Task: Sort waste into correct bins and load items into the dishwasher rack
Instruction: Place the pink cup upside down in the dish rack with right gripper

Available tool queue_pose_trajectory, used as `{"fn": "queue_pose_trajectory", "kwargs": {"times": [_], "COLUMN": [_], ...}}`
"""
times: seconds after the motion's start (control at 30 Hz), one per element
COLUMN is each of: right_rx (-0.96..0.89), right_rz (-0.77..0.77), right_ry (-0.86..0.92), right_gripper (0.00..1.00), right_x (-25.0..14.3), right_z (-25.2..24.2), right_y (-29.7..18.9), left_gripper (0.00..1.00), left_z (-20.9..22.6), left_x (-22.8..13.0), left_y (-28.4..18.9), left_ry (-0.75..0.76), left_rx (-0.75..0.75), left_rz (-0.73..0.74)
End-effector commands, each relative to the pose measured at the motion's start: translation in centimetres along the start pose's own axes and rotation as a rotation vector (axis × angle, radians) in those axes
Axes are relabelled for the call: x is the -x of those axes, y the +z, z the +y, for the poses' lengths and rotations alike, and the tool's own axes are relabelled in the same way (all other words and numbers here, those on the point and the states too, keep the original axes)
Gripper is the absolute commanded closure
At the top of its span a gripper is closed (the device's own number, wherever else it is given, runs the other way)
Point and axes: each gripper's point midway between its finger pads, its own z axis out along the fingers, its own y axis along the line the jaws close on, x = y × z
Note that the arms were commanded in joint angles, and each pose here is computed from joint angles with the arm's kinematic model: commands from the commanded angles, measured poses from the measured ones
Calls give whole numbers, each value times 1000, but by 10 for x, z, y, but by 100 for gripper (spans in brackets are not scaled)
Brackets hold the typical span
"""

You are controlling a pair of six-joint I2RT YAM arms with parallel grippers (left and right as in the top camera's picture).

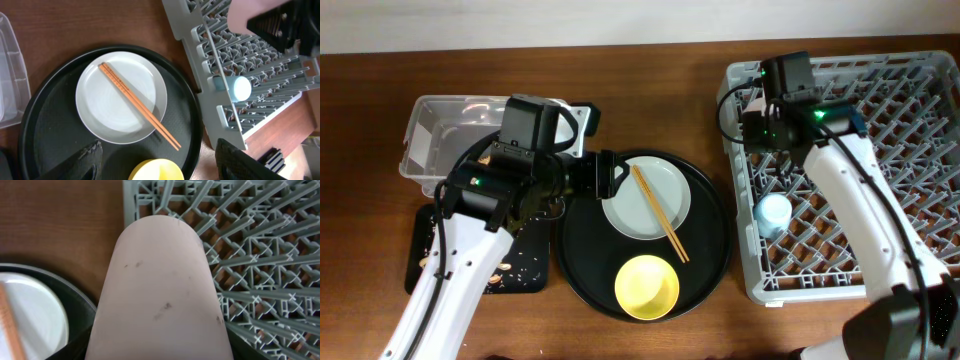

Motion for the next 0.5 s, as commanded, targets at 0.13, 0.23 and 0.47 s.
{"fn": "queue_pose_trajectory", "kwargs": {"times": [0.13, 0.23, 0.47], "right_rx": [-94, -40, -17], "right_rz": [68, 97, 79], "right_ry": [46, 68, 75], "right_gripper": [44, 44, 44], "right_x": [-3, -7, -2], "right_z": [-29, -27, -24], "right_y": [42, 53, 55], "left_gripper": [28, 28, 28], "left_z": [3, 3, 3], "left_x": [-4, -4, -5], "left_y": [2, 2, 2], "left_ry": [13, 13, 12], "left_rx": [15, 14, 15], "left_rz": [14, 14, 17]}}
